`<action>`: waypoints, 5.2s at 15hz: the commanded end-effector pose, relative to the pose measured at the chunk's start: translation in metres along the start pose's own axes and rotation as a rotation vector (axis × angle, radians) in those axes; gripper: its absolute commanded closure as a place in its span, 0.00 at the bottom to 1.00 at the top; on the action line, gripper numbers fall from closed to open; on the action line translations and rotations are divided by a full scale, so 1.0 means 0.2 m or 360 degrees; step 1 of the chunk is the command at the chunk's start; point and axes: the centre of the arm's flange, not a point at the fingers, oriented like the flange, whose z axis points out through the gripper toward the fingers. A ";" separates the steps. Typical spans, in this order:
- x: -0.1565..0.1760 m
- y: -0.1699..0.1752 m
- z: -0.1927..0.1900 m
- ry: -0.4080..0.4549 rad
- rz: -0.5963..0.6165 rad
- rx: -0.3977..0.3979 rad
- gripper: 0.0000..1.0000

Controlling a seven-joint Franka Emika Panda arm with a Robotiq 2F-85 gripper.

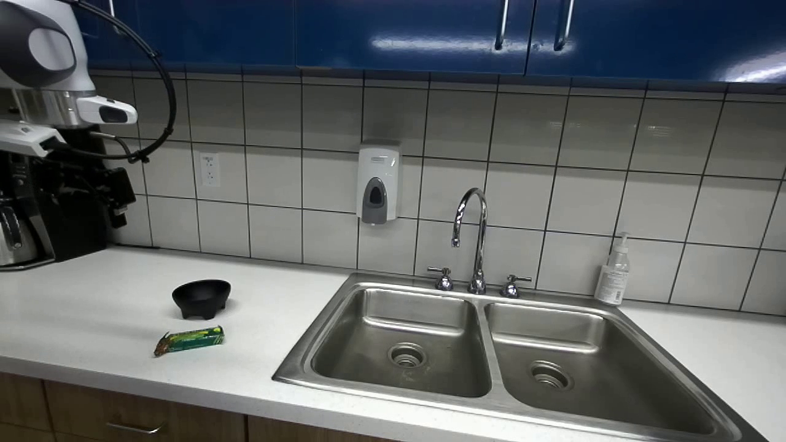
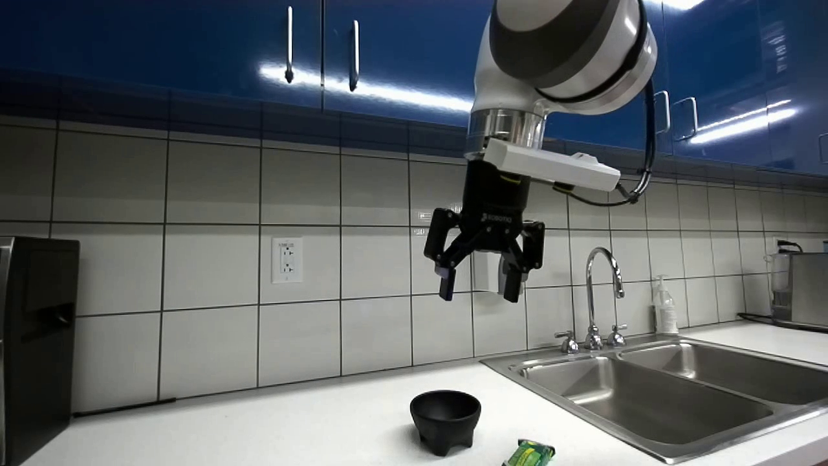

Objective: Pick the black bowl and put it in the sink

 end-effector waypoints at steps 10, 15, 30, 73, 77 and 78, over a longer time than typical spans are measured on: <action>0.33 -0.09 0.22 -0.0008 0.0023 -0.0079 0.00; 0.40 -0.09 0.32 -0.0028 0.0041 -0.0102 0.00; 0.53 -0.08 0.61 -0.0059 0.0091 -0.0032 0.00; 0.85 0.03 1.18 -0.0221 0.0185 -0.0098 0.51; 0.85 0.04 1.17 -0.0224 0.0193 -0.0074 0.82; 0.85 0.04 1.17 -0.0225 0.0194 -0.0070 0.89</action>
